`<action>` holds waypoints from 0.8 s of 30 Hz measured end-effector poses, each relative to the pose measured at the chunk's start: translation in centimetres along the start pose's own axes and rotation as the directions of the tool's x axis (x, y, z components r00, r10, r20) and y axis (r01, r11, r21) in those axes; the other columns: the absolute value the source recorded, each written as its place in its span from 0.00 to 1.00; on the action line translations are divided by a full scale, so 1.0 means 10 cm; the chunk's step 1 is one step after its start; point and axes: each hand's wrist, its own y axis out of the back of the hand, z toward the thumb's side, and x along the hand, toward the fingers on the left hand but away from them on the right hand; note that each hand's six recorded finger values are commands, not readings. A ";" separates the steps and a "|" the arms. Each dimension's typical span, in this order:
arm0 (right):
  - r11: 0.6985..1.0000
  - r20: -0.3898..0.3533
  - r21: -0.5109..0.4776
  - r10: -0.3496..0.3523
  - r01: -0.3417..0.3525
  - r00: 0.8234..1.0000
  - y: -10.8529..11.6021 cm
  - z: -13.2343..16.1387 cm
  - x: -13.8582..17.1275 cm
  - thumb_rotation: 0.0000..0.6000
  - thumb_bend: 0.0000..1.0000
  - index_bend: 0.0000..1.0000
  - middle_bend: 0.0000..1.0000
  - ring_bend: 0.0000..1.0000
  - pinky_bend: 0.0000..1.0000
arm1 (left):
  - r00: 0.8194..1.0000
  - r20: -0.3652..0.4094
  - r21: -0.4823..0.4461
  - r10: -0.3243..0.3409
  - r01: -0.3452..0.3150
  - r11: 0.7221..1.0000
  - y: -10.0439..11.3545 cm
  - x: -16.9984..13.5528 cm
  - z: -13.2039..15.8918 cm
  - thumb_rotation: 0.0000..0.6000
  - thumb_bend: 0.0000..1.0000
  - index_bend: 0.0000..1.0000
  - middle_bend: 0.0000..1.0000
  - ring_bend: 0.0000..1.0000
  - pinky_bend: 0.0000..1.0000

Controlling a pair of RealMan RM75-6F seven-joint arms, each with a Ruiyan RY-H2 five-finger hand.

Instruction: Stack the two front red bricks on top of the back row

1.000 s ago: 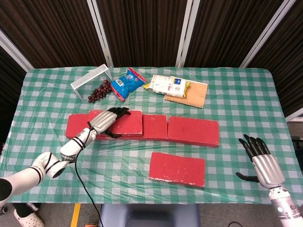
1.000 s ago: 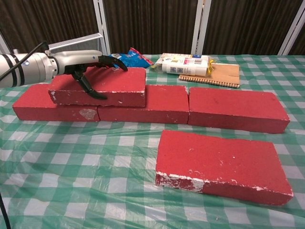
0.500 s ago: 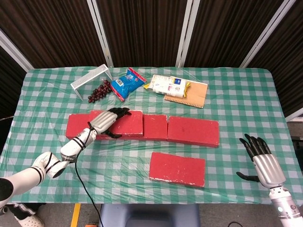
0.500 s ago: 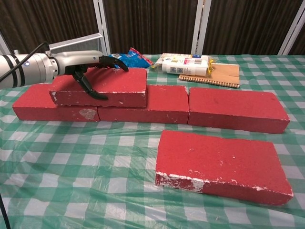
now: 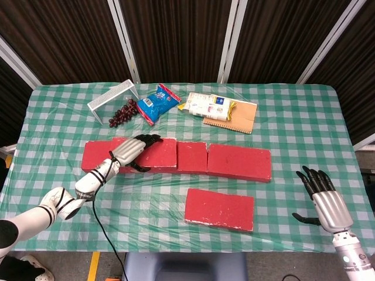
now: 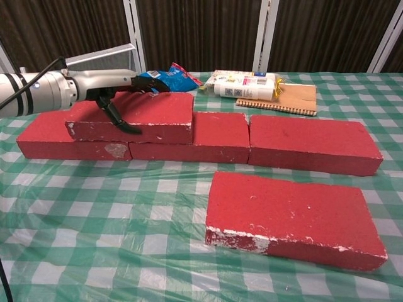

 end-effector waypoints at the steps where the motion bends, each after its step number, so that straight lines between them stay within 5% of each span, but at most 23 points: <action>1: 1.000 0.000 0.001 0.001 -0.001 1.000 0.00 0.00 0.00 1.00 0.11 0.00 0.00 0.00 0.00 | 1.000 0.000 0.002 -0.002 0.002 1.000 0.00 0.00 0.00 1.00 0.29 0.05 0.18 0.04 0.24; 24: 1.000 0.009 0.002 -0.001 0.001 1.000 0.00 -0.01 0.00 1.00 0.11 0.00 0.00 0.00 0.00 | 1.000 -0.005 -0.004 -0.006 0.006 1.000 -0.02 0.01 -0.03 1.00 0.26 0.00 0.05 0.00 0.10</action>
